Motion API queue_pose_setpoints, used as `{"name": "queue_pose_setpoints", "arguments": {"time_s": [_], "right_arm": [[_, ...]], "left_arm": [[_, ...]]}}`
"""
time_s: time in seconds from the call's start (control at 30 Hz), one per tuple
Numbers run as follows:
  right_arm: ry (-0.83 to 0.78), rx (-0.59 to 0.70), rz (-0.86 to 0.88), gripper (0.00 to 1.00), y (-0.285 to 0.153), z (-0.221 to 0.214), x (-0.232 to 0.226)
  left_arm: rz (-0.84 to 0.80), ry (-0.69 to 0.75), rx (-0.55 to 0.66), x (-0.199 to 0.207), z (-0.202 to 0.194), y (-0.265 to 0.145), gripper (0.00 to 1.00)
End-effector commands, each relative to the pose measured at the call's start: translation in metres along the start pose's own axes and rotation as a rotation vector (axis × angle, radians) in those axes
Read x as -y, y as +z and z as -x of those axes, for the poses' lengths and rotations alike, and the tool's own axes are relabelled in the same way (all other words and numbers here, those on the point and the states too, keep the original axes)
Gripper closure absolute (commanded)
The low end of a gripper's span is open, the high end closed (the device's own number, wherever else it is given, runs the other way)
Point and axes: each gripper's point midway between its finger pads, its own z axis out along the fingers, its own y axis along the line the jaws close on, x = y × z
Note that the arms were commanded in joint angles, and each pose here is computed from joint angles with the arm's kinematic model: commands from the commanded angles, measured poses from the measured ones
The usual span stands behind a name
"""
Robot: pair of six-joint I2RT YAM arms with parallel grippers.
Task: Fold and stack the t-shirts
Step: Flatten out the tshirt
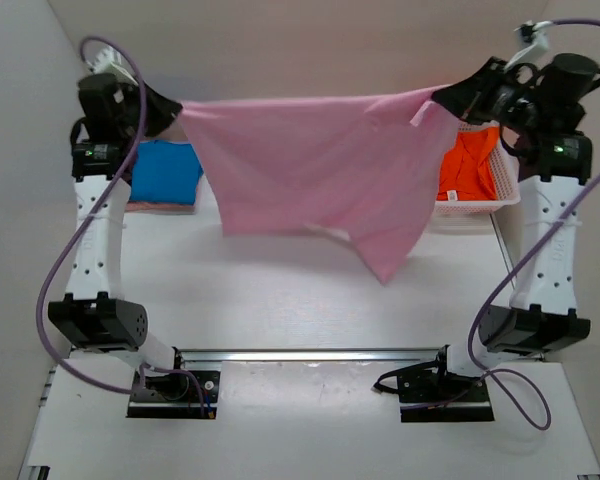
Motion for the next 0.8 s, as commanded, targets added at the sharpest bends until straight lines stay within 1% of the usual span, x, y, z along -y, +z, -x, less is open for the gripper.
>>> {"name": "queue_pose_setpoints", "arguments": {"time_s": [0.0, 0.03, 0.07, 0.1, 0.13, 0.17, 0.2, 0.27, 0.3, 0.33, 0.37, 0.4, 0.43, 0.5, 0.53, 0.57, 0.63, 0.67, 0.73, 0.77], "right_arm": [[-0.040, 0.048, 0.092, 1.00, -0.027, 0.020, -0.028], [-0.009, 0.018, 0.112, 1.00, -0.022, 0.008, -0.022], [0.016, -0.011, 0.111, 1.00, -0.015, -0.007, -0.013], [0.011, -0.020, 0.125, 1.00, -0.017, -0.015, -0.018], [0.050, -0.050, 0.113, 1.00, -0.011, -0.033, -0.003], [0.081, -0.078, 0.105, 1.00, -0.008, -0.051, 0.008], [0.092, -0.087, 0.106, 1.00, -0.012, -0.059, 0.008], [0.171, -0.175, 0.092, 1.00, -0.005, -0.108, 0.035], [0.200, -0.206, 0.074, 1.00, -0.008, -0.129, 0.041], [0.205, -0.225, 0.051, 1.00, -0.009, -0.142, 0.044], [0.240, -0.269, 0.014, 1.00, -0.010, -0.171, 0.057], [0.269, -0.305, -0.005, 1.00, -0.015, -0.198, 0.061], [0.271, -0.311, -0.023, 1.00, -0.020, -0.209, 0.059], [0.334, -0.394, -0.081, 1.00, -0.029, -0.267, 0.071], [0.345, -0.404, -0.088, 1.00, -0.033, -0.277, 0.071], [0.386, -0.447, -0.112, 1.00, -0.039, -0.306, 0.075], [0.451, -0.516, -0.152, 1.00, -0.051, -0.349, 0.082], [0.460, -0.518, -0.160, 1.00, -0.053, -0.352, 0.081], [0.512, -0.562, -0.212, 1.00, -0.066, -0.382, 0.087], [0.522, -0.564, -0.215, 1.00, -0.069, -0.385, 0.084]], "left_arm": [[-0.092, 0.075, 0.145, 0.044, 0.059, -0.058, 1.00], [-0.095, 0.073, 0.141, 0.045, 0.057, -0.060, 1.00], [-0.100, 0.072, 0.112, 0.042, 0.046, -0.058, 1.00], [-0.095, 0.074, 0.085, 0.033, 0.032, -0.054, 1.00], [-0.097, 0.062, 0.083, 0.031, 0.027, -0.052, 1.00], [-0.076, 0.035, 0.020, 0.014, -0.002, -0.046, 1.00], [-0.093, 0.035, 0.016, 0.014, -0.009, -0.043, 1.00], [-0.058, -0.016, -0.070, -0.019, -0.063, -0.038, 1.00], [-0.042, -0.040, -0.106, -0.034, -0.091, -0.038, 1.00], [-0.039, -0.049, -0.104, -0.043, -0.100, -0.038, 1.00], [-0.018, -0.071, -0.151, -0.059, -0.132, -0.038, 1.00], [0.022, -0.098, -0.196, -0.081, -0.161, -0.040, 1.00], [0.042, -0.101, -0.212, -0.090, -0.175, -0.040, 1.00], [0.112, -0.129, -0.301, -0.123, -0.226, -0.045, 1.00], [0.128, -0.134, -0.318, -0.131, -0.236, -0.045, 1.00], [0.168, -0.145, -0.350, -0.145, -0.255, -0.047, 1.00], [0.195, -0.166, -0.435, -0.161, -0.290, -0.052, 1.00], [0.205, -0.175, -0.447, -0.164, -0.296, -0.053, 1.00], [0.209, -0.202, -0.514, -0.169, -0.321, -0.061, 1.00], [0.202, -0.198, -0.517, -0.167, -0.323, -0.062, 1.00]]}}
